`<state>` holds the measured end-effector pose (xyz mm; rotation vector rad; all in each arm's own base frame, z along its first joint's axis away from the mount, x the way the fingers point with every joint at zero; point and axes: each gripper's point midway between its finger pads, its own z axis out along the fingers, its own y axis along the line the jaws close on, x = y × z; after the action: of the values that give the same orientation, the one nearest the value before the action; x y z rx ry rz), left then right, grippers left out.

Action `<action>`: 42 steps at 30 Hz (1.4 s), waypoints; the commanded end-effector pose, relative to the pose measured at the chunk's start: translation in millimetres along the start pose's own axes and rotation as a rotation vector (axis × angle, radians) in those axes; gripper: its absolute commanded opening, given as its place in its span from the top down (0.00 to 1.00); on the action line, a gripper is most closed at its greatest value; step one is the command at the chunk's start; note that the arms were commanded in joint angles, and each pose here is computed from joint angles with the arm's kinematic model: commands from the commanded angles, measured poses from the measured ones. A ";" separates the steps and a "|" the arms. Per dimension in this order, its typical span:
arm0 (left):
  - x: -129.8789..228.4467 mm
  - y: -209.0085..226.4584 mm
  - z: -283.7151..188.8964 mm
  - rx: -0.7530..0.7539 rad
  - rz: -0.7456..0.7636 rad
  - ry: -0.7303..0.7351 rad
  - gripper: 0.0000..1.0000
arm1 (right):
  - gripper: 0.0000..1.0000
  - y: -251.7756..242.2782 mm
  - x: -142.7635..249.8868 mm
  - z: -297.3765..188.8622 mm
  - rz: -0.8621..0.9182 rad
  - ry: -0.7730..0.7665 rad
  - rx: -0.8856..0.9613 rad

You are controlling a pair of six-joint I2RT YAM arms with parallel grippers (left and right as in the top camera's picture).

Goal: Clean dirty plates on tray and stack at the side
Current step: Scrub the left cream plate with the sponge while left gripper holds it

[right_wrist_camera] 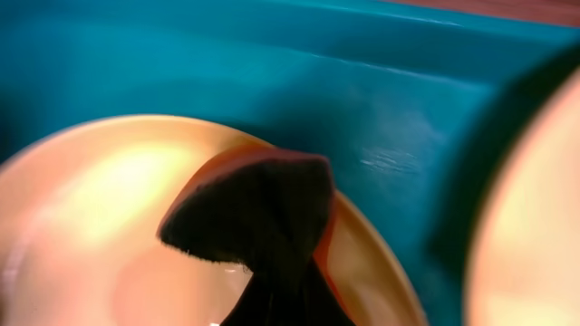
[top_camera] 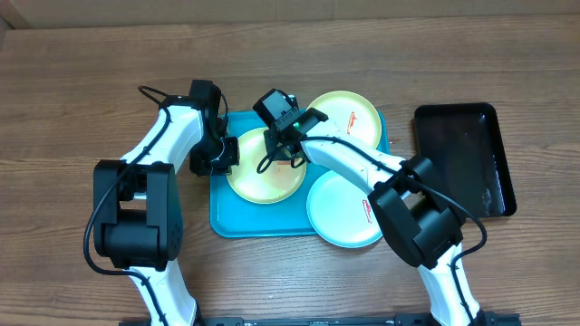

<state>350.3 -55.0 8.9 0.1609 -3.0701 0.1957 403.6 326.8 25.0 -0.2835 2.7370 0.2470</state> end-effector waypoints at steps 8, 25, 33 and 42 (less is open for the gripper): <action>1.9 11.0 6.5 -0.044 -0.015 0.013 0.96 | 0.96 34.4 34.6 -5.1 0.023 0.203 -0.236; -0.6 10.4 6.5 -0.041 -0.014 0.003 0.96 | 0.96 28.3 20.1 10.5 0.006 0.104 -0.170; -1.8 10.4 6.5 -0.041 -0.013 -0.002 0.96 | 0.96 34.0 70.7 11.8 0.039 0.326 -0.221; -5.4 9.7 6.5 -0.038 -0.012 -0.016 0.96 | 0.96 -26.2 32.7 -24.9 -0.050 0.191 0.158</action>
<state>354.2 -54.3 8.6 0.1577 -3.0871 0.1897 343.8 317.6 12.5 -0.3654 3.0333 0.2577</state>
